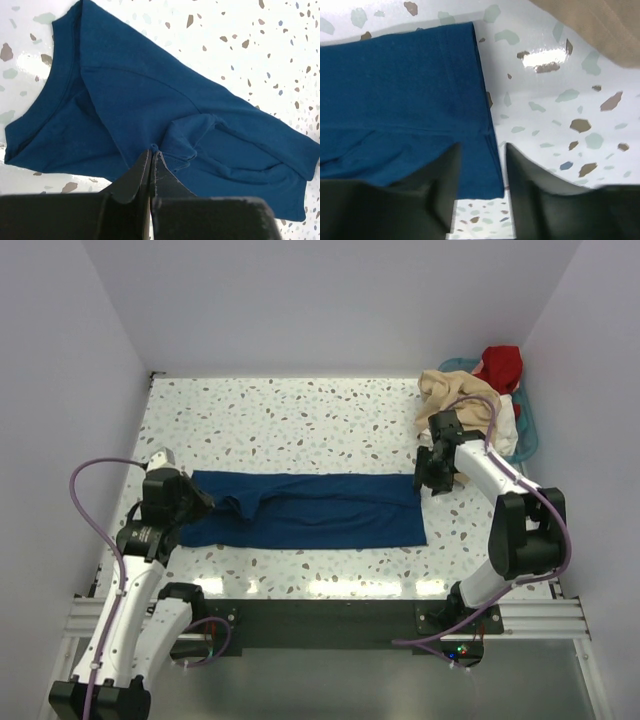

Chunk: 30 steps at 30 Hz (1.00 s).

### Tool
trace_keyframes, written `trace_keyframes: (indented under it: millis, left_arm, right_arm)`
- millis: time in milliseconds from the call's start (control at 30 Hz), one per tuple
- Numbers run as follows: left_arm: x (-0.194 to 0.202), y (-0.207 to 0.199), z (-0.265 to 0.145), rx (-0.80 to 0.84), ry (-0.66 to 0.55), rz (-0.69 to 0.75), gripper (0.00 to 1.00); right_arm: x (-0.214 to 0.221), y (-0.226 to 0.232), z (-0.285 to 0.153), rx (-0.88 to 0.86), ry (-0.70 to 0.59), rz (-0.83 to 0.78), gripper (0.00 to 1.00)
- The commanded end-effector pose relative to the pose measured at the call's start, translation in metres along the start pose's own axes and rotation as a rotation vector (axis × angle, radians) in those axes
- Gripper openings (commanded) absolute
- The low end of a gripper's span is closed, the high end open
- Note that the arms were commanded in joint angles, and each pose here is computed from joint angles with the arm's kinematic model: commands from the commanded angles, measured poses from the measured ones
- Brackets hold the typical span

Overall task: Fold and stack the t-shirts
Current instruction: Fold the tshirt

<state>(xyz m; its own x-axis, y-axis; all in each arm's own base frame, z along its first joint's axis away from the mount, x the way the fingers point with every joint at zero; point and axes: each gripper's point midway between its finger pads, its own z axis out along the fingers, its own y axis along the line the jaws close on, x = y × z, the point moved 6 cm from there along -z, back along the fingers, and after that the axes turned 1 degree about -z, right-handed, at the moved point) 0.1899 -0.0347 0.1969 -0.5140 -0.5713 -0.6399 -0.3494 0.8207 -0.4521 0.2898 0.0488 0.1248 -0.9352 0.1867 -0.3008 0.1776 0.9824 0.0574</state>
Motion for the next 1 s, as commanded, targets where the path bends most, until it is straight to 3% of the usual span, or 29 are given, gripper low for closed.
trace_keyframes:
  millis: [0, 133, 400, 700, 967]
  left_arm:
    - [0.01, 0.005, -0.002, 0.001, 0.025, -0.037, 0.0]
    - [0.021, 0.012, 0.003, -0.023, 0.057, -0.051, 0.0]
    - [0.021, 0.014, 0.025, -0.079, 0.096, -0.03, 0.0]
    - [0.026, 0.025, 0.056, -0.178, 0.134, -0.007, 0.0]
    - [0.039, 0.033, 0.055, -0.186, 0.172, -0.047, 0.0]
  right_arm:
    - [-0.007, -0.002, -0.017, 0.017, -0.06, -0.01, 0.52]
    - [-0.01, 0.013, -0.034, -0.016, -0.115, -0.053, 0.59]
    - [0.008, 0.114, -0.04, -0.262, -0.126, -0.203, 0.58]
    - [0.065, 0.262, -0.039, -0.596, 0.022, -0.347, 0.53]
    - [0.108, 0.348, -0.035, -0.74, 0.142, -0.409, 0.49]
